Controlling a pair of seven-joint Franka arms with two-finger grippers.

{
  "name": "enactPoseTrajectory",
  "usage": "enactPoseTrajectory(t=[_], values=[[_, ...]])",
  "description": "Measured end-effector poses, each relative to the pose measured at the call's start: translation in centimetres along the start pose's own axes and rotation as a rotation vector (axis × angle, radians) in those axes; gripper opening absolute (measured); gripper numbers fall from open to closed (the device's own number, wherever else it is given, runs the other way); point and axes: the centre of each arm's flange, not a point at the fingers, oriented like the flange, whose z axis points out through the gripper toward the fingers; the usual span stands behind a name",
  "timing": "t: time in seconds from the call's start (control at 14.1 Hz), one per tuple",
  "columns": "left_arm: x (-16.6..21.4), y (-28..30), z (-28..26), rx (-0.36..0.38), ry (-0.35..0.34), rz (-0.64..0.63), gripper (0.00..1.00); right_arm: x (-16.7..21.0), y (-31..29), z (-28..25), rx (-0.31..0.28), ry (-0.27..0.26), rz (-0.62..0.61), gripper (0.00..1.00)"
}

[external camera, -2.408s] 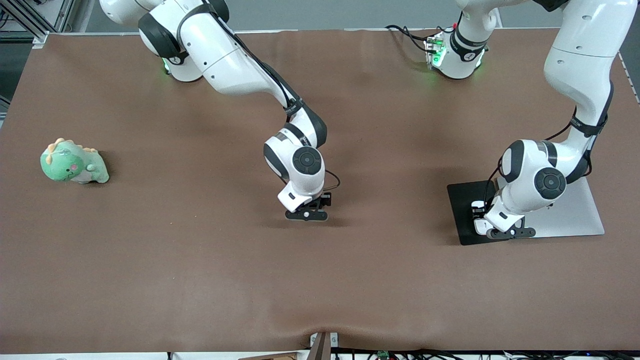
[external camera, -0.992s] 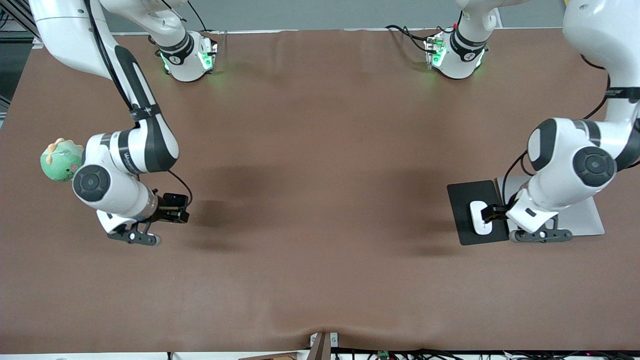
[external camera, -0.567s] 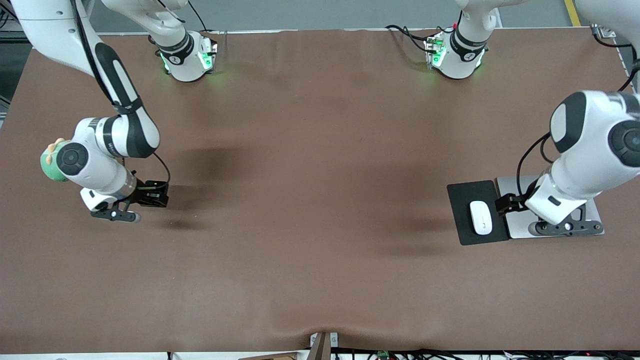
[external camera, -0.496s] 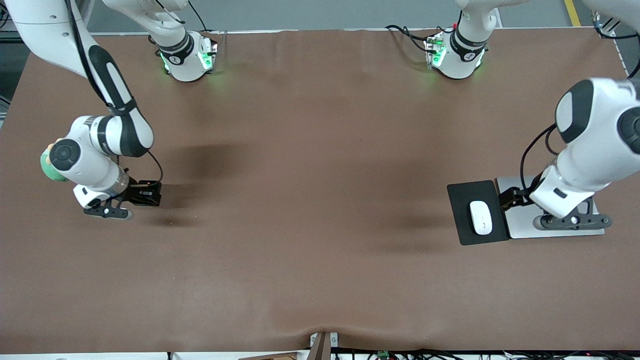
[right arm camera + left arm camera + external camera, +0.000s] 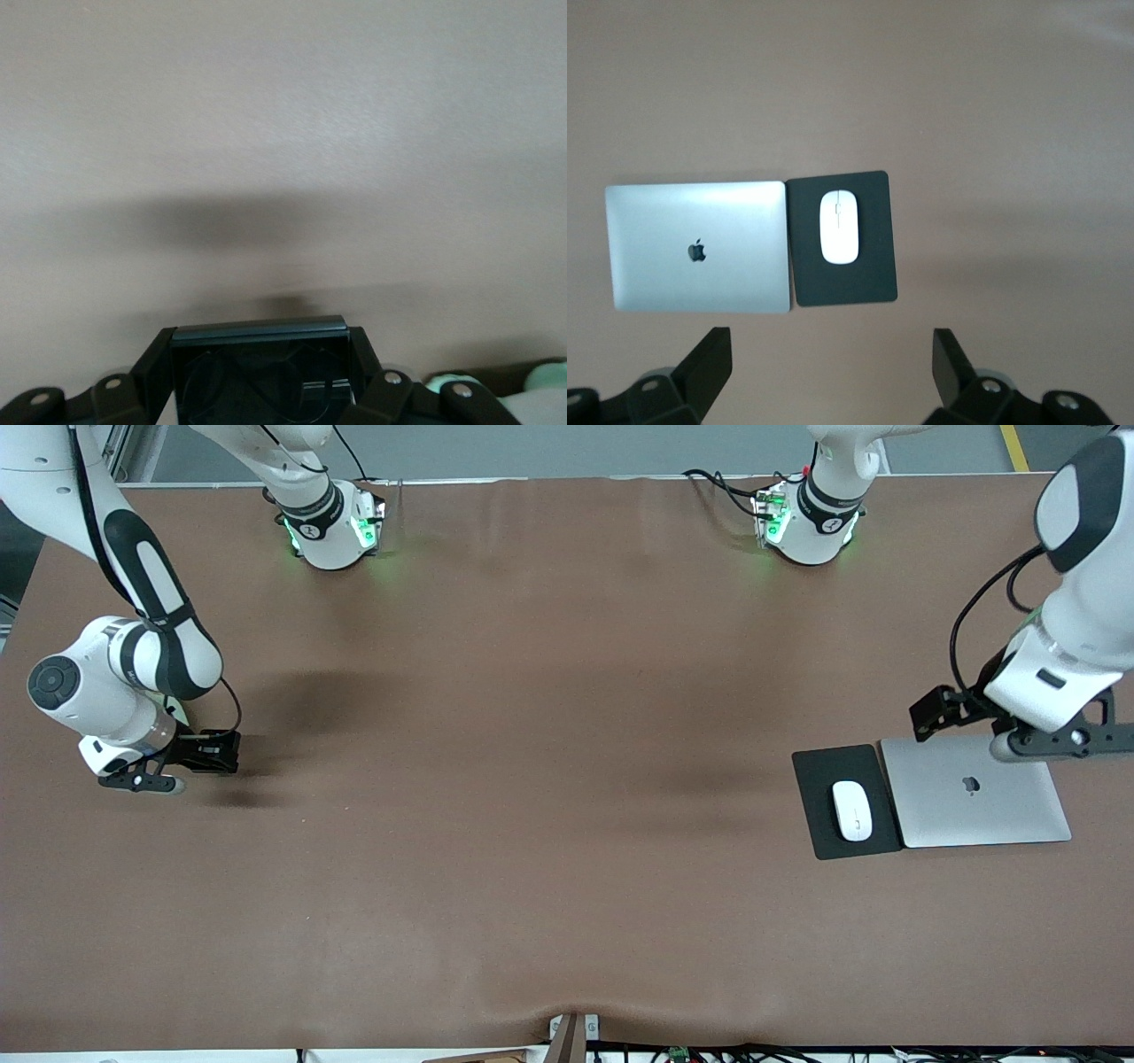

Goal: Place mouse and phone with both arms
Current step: 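Release the mouse and raise the left gripper while the right carries the phone, then lower the black phone beside the green plush toy with the right gripper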

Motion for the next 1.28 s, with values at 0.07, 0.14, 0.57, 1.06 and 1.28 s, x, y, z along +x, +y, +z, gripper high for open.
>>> enactPoseTrajectory(t=[0.07, 0.14, 0.57, 1.06, 1.28], values=[[-0.6, 0.0, -1.0, 0.004, -0.001, -0.001, 1.0, -0.1, 0.4, 0.2, -0.001, 0.006, -0.005, 0.81], [-1.2, 0.0, -1.8, 0.009, -0.003, -0.002, 1.0, -0.2, 0.6, 0.6, -0.003, 0.015, -0.007, 0.81], [-3.0, 0.0, -5.0, 0.01, -0.023, -0.008, 1.0, -1.1, 1.6, 3.6, -0.004, 0.01, -0.013, 0.81], [-3.8, 0.2, -6.4, -0.018, -0.065, -0.009, 1.0, 0.9, 1.0, 1.2, -0.01, 0.069, -0.03, 1.0], [-3.9, 0.2, -6.4, -0.017, -0.073, -0.007, 1.0, 3.4, -1.2, -3.1, -0.006, 0.079, -0.063, 1.0]])
